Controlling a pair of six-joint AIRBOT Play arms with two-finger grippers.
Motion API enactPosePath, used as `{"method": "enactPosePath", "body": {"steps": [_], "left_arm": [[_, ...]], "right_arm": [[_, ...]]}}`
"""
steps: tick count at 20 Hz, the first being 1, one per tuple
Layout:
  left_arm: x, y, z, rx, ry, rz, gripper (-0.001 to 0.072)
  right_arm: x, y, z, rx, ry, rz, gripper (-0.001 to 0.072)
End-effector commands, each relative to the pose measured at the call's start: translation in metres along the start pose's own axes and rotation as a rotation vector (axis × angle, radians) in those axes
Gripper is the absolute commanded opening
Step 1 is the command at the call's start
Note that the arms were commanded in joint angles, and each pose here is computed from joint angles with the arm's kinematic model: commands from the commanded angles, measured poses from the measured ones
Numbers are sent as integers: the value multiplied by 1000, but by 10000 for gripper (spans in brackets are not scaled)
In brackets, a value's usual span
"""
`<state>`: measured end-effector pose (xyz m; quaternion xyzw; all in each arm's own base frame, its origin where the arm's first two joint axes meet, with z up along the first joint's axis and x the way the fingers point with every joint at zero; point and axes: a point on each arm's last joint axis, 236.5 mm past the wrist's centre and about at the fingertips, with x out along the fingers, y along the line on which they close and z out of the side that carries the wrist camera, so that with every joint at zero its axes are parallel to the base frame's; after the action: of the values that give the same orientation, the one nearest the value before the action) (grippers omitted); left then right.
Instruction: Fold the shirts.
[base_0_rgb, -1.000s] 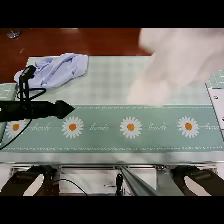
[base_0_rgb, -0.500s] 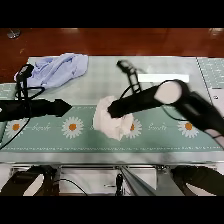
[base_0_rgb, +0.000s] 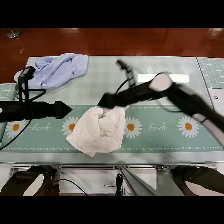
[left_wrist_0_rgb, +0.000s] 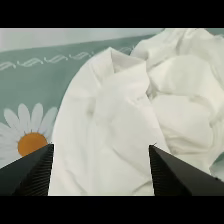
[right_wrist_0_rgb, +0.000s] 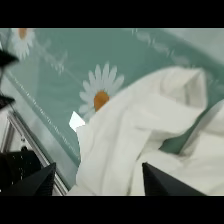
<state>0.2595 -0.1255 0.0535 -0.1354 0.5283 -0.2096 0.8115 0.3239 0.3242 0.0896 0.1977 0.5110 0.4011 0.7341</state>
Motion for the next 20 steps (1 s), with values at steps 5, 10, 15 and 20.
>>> {"method": "enactPosePath", "body": {"steps": [5, 10, 15, 20], "left_arm": [[36, 61, -139, -152, 475, 141, 703], [74, 19, -154, -306, 480, -114, 703], [101, -27, -106, -367, 281, -347, 703], [133, -41, -129, -311, 356, -309, 646]], "right_arm": [[-196, -163, -45, 253, -194, -451, 620], [-145, -182, -114, 436, -188, -318, 619], [-116, -179, -135, 509, -186, -211, 619], [-115, -178, -128, 514, -217, -200, 619]]}}
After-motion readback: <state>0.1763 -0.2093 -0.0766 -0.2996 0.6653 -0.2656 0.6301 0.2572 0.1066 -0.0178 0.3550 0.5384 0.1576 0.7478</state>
